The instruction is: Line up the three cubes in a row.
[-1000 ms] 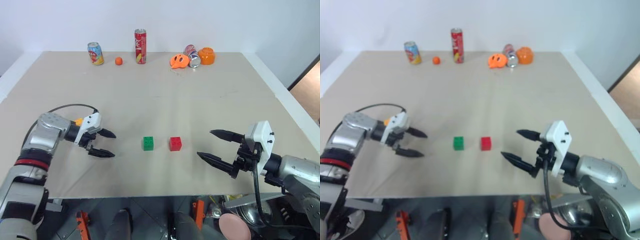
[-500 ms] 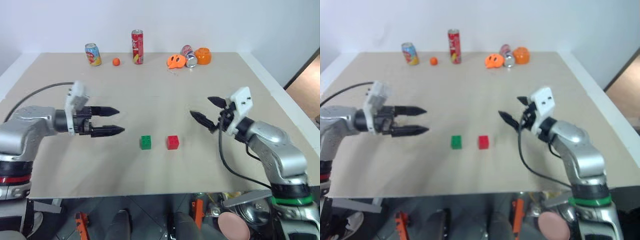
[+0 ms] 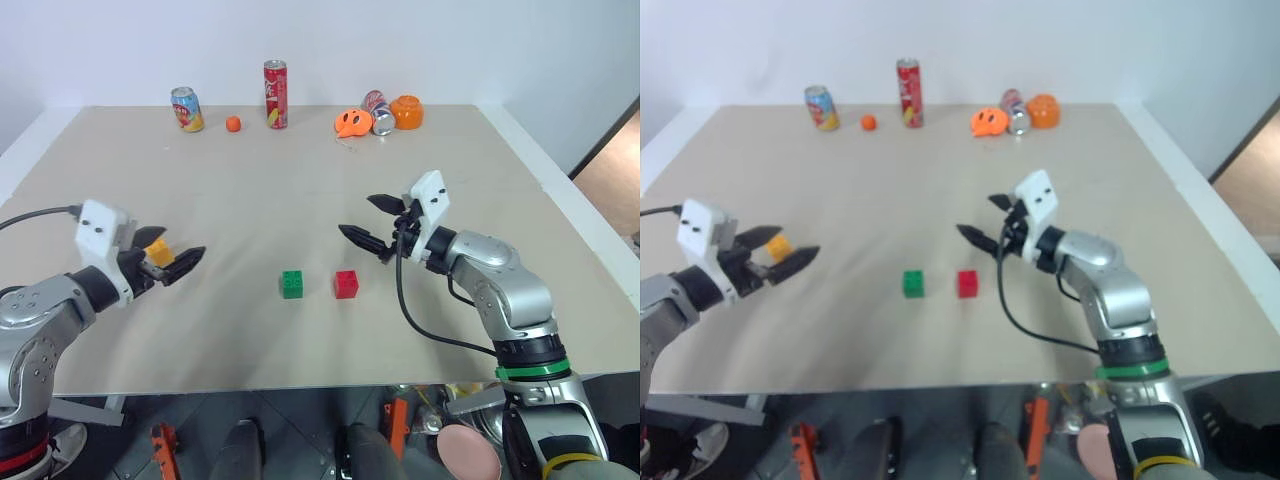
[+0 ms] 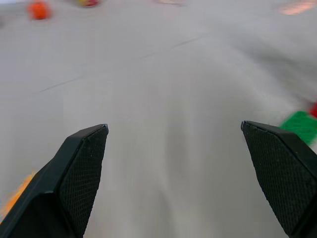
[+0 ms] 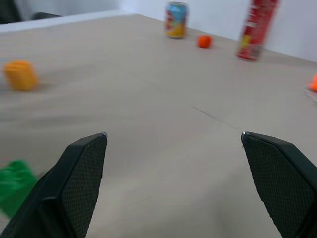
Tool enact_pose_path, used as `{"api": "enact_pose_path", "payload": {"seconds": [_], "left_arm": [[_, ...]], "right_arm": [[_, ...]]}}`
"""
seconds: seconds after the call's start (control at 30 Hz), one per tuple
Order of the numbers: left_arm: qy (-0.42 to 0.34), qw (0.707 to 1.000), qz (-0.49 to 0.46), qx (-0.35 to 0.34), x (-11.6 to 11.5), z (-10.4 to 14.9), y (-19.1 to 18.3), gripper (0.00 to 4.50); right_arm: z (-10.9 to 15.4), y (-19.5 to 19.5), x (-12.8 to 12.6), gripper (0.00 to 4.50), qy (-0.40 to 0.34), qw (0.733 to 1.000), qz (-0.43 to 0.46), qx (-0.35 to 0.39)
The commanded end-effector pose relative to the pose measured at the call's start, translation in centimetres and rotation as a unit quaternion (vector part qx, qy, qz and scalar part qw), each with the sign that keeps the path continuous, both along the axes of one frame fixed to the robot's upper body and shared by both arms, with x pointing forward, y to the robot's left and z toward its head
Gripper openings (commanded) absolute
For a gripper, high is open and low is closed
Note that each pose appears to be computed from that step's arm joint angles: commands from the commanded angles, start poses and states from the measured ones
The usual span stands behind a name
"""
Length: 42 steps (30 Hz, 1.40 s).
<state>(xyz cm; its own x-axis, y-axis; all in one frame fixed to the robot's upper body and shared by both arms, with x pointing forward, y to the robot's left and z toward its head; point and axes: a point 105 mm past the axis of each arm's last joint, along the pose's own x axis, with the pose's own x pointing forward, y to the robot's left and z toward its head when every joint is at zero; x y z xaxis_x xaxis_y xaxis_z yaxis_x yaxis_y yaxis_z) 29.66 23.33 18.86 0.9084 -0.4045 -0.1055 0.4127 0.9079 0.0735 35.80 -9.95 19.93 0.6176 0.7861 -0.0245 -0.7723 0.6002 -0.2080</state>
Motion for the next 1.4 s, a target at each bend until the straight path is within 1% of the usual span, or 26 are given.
{"api": "enact_pose_path", "payload": {"seconds": [0.03, 0.1, 0.23, 0.37, 0.5, 0.73, 0.9, 1.2, 1.4], "left_arm": [[-0.041, 0.997, 0.063, 0.013, -0.7, 1.7, 2.0, 4.45], [-0.040, 0.996, 0.081, 0.012, -0.9, 1.7, 2.6, 4.45], [-0.027, 0.991, 0.132, 0.016, -1.4, 0.9, 4.6, 4.45], [-0.010, 0.989, 0.147, 0.024, -1.6, -0.2, 5.6, 4.45], [0.007, 0.989, 0.146, 0.032, -1.1, -1.4, 5.9, 4.45], [0.046, 0.990, 0.124, 0.054, 0.4, -4.2, 6.5, 4.45], [0.064, 0.991, 0.099, 0.061, 2.0, -5.9, 6.0, 4.45], [0.065, 0.992, 0.075, 0.075, 5.2, -6.7, 6.1, 4.45], [0.069, 0.993, 0.053, 0.082, 6.9, -7.4, 5.6, 4.45]], "right_arm": [[1.0, 1.6, -1.5, 4.50, -0.023, 0.997, 0.073, -0.010], [1.0, 2.0, -2.1, 4.50, -0.023, 0.994, 0.103, -0.017], [1.5, 2.4, -3.3, 4.50, -0.035, 0.988, 0.150, -0.025], [1.7, 2.8, -3.4, 4.50, -0.039, 0.986, 0.160, -0.023], [1.8, 3.1, -3.6, 4.50, -0.041, 0.985, 0.166, -0.016], [1.7, 3.1, -3.8, 4.50, -0.042, 0.987, 0.157, -0.013], [1.8, 2.5, -4.3, 4.50, -0.043, 0.989, 0.143, -0.013], [1.9, 1.6, -4.6, 4.50, -0.046, 0.992, 0.118, -0.018], [1.9, 1.0, -4.8, 4.50, -0.045, 0.993, 0.102, -0.024]]}}
